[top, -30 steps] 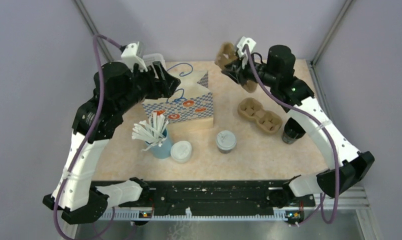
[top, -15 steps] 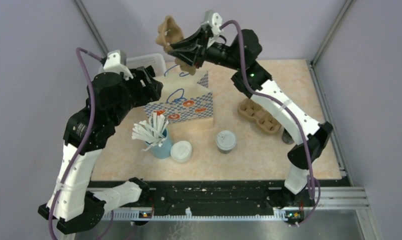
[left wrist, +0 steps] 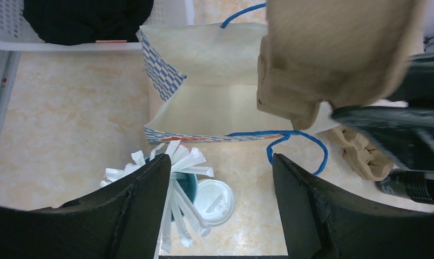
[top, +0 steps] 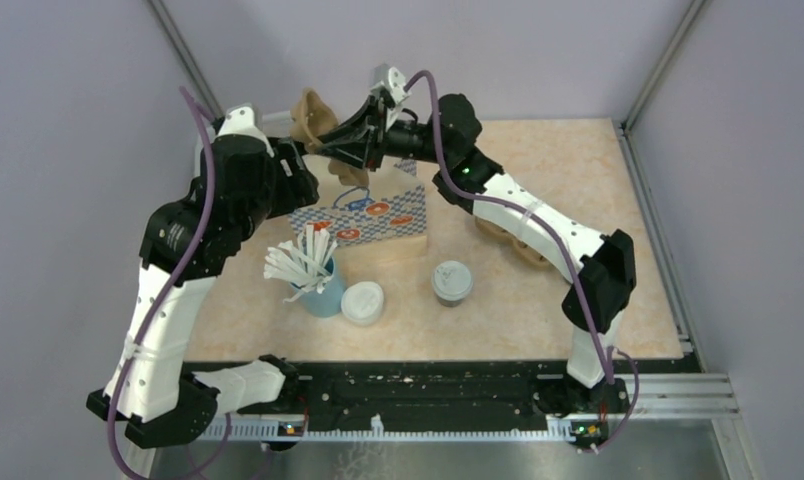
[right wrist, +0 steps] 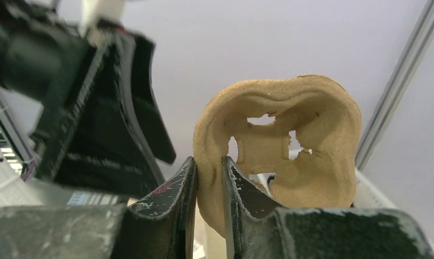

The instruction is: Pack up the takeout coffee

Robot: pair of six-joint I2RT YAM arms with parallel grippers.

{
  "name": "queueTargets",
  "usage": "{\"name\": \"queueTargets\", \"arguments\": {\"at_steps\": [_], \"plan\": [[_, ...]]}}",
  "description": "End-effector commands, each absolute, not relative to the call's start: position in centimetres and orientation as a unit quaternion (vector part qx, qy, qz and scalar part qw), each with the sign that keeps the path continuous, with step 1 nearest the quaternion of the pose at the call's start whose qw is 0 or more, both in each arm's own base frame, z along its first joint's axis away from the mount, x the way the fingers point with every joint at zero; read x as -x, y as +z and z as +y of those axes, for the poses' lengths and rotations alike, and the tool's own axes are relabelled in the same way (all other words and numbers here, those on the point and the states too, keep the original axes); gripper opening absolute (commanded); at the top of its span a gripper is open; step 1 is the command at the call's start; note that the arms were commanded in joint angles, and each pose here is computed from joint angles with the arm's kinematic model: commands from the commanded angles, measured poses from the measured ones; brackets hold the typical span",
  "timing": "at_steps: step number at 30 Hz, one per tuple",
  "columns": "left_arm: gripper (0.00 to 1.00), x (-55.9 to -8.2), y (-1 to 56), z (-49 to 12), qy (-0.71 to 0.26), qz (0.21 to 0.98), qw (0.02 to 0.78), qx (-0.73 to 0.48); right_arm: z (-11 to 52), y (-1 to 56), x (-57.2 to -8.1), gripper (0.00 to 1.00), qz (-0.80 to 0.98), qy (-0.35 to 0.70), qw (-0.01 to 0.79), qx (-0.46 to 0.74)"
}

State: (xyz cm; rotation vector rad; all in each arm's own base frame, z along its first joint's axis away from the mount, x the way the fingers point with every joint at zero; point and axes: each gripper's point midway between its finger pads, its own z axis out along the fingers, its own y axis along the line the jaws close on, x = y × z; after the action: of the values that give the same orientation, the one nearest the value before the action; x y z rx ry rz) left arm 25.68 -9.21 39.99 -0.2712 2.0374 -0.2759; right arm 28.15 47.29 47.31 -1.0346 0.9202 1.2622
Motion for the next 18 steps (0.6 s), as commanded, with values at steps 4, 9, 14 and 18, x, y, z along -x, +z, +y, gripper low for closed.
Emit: {"name": "queueTargets", "arguments": {"at_steps": [4,9,14,18], "plan": [[0.74,-25.9,43.2,-6.6,-0.057,0.824,0.554,0.105,46.0,46.0,-27.7,0.0,0.374,0.534,0.599,0.465],[0.73,-26.2,42.7,-6.9,-0.057,0.829,0.546,0.104,45.6,43.7,-29.2,0.0,0.413,0.493,0.587,0.491],[0.72,-26.5,42.4,-7.5,-0.07,0.83,0.543,0.107,44.6,41.7,-29.3,0.0,0.437,0.451,0.576,0.524],[0.72,-26.8,42.0,-7.6,-0.064,0.833,0.539,0.106,44.0,41.1,-29.0,0.0,0.451,0.435,0.566,0.536]]}}
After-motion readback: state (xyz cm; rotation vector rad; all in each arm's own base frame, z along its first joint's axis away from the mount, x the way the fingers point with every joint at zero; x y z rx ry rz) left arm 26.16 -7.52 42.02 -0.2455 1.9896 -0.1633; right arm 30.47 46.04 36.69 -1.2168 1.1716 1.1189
